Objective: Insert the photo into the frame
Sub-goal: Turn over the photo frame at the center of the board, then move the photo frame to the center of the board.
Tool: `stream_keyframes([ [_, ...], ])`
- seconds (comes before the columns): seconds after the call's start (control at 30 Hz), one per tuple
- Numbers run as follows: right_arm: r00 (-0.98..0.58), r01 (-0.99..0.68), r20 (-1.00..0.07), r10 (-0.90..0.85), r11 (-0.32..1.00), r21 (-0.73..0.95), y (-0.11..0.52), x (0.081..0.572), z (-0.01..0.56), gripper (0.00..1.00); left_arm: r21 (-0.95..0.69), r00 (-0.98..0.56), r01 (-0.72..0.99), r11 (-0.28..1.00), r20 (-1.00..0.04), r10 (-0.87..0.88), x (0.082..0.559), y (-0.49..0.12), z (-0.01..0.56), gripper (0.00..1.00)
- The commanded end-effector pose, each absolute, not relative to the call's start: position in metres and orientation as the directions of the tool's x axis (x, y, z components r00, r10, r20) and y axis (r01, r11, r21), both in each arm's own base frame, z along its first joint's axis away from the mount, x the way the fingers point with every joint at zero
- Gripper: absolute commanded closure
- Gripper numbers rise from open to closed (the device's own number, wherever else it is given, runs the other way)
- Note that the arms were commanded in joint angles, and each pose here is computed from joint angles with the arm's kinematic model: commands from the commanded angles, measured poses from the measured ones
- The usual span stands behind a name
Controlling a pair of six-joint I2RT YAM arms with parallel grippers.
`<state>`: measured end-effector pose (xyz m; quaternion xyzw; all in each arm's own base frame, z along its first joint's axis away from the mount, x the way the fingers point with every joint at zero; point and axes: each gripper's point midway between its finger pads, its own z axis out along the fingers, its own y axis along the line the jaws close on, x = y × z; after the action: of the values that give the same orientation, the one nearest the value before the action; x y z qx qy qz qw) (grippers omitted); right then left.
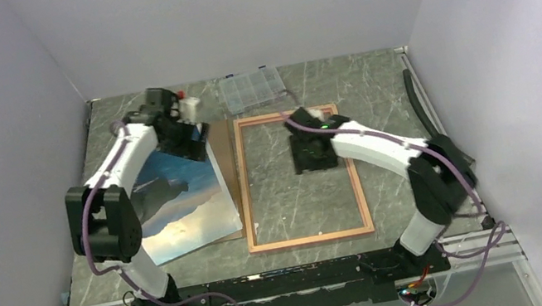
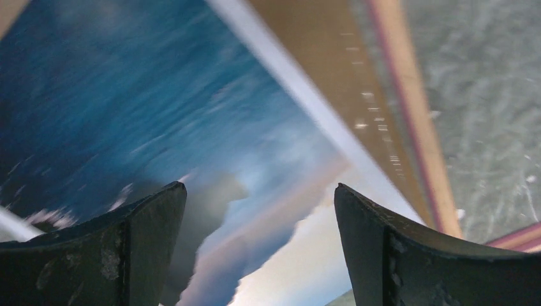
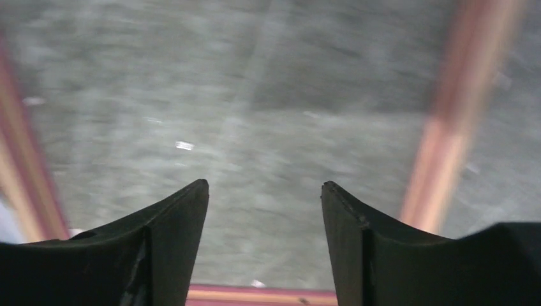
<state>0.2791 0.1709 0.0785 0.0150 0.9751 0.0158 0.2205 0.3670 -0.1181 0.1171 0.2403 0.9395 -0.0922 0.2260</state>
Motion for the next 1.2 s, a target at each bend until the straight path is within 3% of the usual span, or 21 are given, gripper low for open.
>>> stream_keyframes([
  [0.0, -0.838, -0.126, -0.546, 0.003, 0.972, 0.200, 0.292, 0.314, 0.105, 0.27, -0.035, -0.806, 0.394, 0.918, -0.494, 0.327, 0.373, -0.042, 0.145, 0.08],
  [0.13, -0.833, -0.185, -0.549, -0.060, 0.967, 0.175, 0.353, 0.328, 0.095, 0.25, -0.020, -0.853, 0.254, 0.967, -0.476, 0.214, 0.363, 0.028, 0.146, 0.06],
  [0.27, -0.833, -0.232, -0.539, -0.126, 0.964, 0.133, 0.391, 0.334, 0.072, 0.33, -0.032, -0.881, 0.123, 0.992, -0.464, 0.094, 0.347, 0.086, 0.143, 0.05],
  [0.47, -0.843, -0.209, -0.510, -0.172, 0.978, 0.015, 0.385, 0.335, 0.035, 0.40, -0.011, -0.888, 0.004, 1.000, -0.459, -0.001, 0.329, 0.144, 0.130, 0.05],
  [0.93, -0.865, -0.118, -0.490, -0.107, 0.993, -0.010, 0.325, 0.330, 0.015, 0.50, -0.013, -0.915, -0.028, 1.000, -0.402, -0.031, 0.325, 0.153, 0.080, 0.07],
  [1.07, -0.874, -0.088, -0.480, -0.072, 0.996, 0.011, 0.312, 0.335, 0.013, 0.50, 0.007, -0.918, -0.011, 1.000, -0.397, -0.007, 0.328, 0.147, 0.069, 0.08],
  [1.17, -0.862, -0.108, -0.502, -0.072, 0.993, 0.043, 0.324, 0.340, 0.030, 0.44, 0.014, -0.921, -0.005, 1.000, -0.389, 0.001, 0.334, 0.143, 0.063, 0.08],
])
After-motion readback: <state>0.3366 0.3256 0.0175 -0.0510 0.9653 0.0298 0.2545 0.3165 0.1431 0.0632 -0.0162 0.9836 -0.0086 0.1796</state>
